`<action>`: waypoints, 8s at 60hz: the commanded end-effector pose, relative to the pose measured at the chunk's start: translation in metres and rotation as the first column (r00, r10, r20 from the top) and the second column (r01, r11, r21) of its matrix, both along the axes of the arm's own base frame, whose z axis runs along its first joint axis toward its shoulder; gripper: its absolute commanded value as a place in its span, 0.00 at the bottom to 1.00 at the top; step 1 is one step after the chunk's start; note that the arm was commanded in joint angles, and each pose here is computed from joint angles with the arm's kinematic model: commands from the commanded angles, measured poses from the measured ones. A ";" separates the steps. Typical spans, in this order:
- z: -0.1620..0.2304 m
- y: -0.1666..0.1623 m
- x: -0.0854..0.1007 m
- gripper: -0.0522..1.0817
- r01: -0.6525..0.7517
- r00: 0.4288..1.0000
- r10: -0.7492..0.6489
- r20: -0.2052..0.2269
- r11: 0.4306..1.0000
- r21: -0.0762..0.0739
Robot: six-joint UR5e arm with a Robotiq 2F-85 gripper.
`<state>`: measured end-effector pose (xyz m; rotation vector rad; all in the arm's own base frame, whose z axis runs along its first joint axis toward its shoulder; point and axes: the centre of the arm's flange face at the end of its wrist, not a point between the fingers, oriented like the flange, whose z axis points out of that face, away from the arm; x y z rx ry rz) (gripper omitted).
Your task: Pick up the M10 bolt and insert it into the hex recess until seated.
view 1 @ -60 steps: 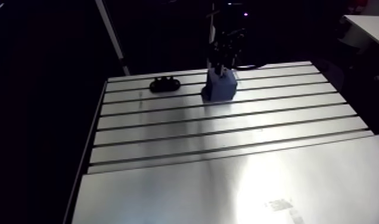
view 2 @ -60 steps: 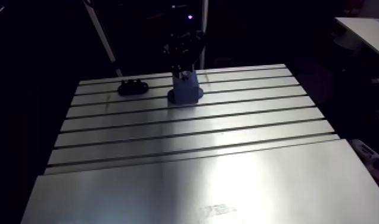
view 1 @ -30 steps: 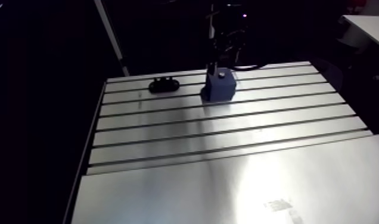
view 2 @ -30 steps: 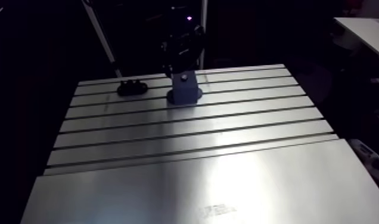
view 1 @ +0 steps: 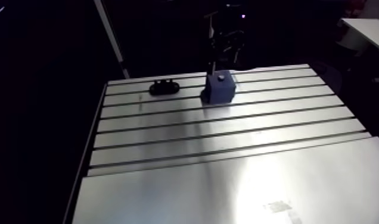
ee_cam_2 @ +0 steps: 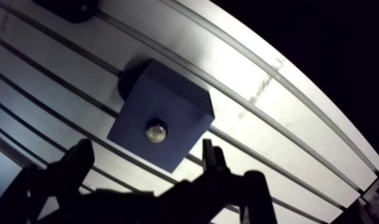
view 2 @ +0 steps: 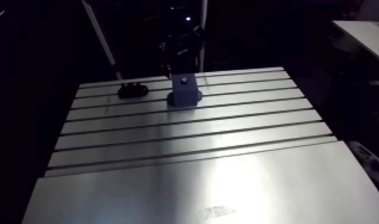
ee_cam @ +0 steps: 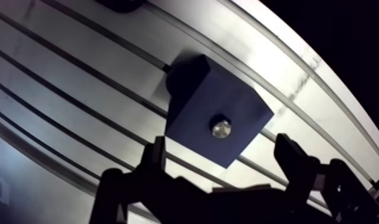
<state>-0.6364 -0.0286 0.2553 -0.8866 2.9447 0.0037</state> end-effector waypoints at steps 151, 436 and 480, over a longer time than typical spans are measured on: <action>-0.005 0.015 -0.007 1.00 0.487 0.874 -0.486 0.015 0.874 -0.005; -0.025 0.012 0.000 1.00 0.473 0.881 -0.473 0.026 0.881 0.006; -0.018 0.014 0.001 1.00 0.464 0.886 -0.464 0.015 0.886 0.003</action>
